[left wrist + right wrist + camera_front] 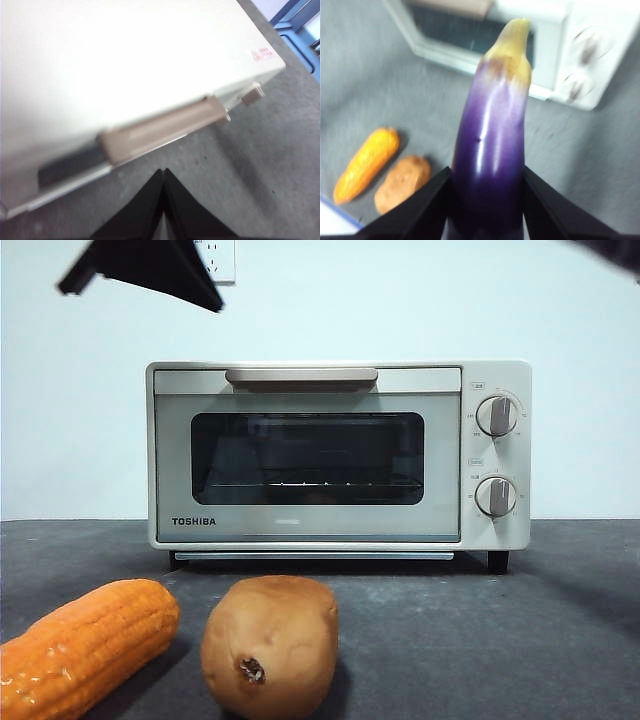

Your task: Take the eggplant from the table,put the eggplant in the oven

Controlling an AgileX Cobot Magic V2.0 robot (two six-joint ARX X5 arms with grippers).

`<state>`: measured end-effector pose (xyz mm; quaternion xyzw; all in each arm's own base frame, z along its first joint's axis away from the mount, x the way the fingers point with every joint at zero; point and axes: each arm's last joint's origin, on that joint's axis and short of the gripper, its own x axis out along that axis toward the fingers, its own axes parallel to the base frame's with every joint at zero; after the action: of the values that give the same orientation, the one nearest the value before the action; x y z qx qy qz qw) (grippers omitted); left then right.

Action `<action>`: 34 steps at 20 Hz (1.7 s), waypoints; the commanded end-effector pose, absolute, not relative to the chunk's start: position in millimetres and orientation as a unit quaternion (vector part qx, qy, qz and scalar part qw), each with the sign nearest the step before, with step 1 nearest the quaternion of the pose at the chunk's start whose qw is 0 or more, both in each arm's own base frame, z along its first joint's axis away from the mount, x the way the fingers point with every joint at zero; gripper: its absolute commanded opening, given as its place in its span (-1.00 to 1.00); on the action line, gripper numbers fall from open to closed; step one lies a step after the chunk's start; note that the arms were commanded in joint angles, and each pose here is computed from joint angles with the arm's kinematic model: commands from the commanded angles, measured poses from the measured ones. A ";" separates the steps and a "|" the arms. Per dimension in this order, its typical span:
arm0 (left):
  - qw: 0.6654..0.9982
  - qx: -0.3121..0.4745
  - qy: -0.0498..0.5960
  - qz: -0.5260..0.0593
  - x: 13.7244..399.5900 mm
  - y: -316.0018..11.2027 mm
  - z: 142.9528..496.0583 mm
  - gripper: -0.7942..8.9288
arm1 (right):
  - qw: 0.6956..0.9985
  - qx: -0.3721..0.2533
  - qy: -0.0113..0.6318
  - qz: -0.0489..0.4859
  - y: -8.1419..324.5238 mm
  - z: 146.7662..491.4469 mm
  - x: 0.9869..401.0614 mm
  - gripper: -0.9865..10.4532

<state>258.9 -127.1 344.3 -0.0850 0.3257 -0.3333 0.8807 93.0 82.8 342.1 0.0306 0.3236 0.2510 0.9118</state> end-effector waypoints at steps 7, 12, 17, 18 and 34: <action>0.870 -0.017 0.348 -0.349 316.0 -181.2 329.3 -0.83 | 0.948 0.043 0.242 0.200 48.0 358.0 61.5 -0.56; 0.855 -0.004 0.383 -0.350 318.7 -189.2 313.7 -0.83 | 0.949 0.044 0.239 0.199 45.5 358.2 59.1 -0.56; 0.820 0.022 0.448 -0.355 303.4 -193.2 303.8 -0.83 | 0.952 0.054 0.221 0.204 48.4 362.0 62.0 -0.56; 0.813 0.028 0.460 -0.356 299.7 -194.4 302.5 -0.83 | 0.953 0.056 0.216 0.206 48.8 363.1 62.4 -0.56; 0.750 0.091 0.528 -0.389 258.6 -209.3 302.8 -0.83 | 0.920 -0.008 0.266 0.289 88.5 353.8 96.6 -0.56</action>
<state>259.7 -208.6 297.2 0.0846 0.5393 -0.3822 0.7456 96.0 85.8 347.9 0.0027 0.2815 0.2739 0.9197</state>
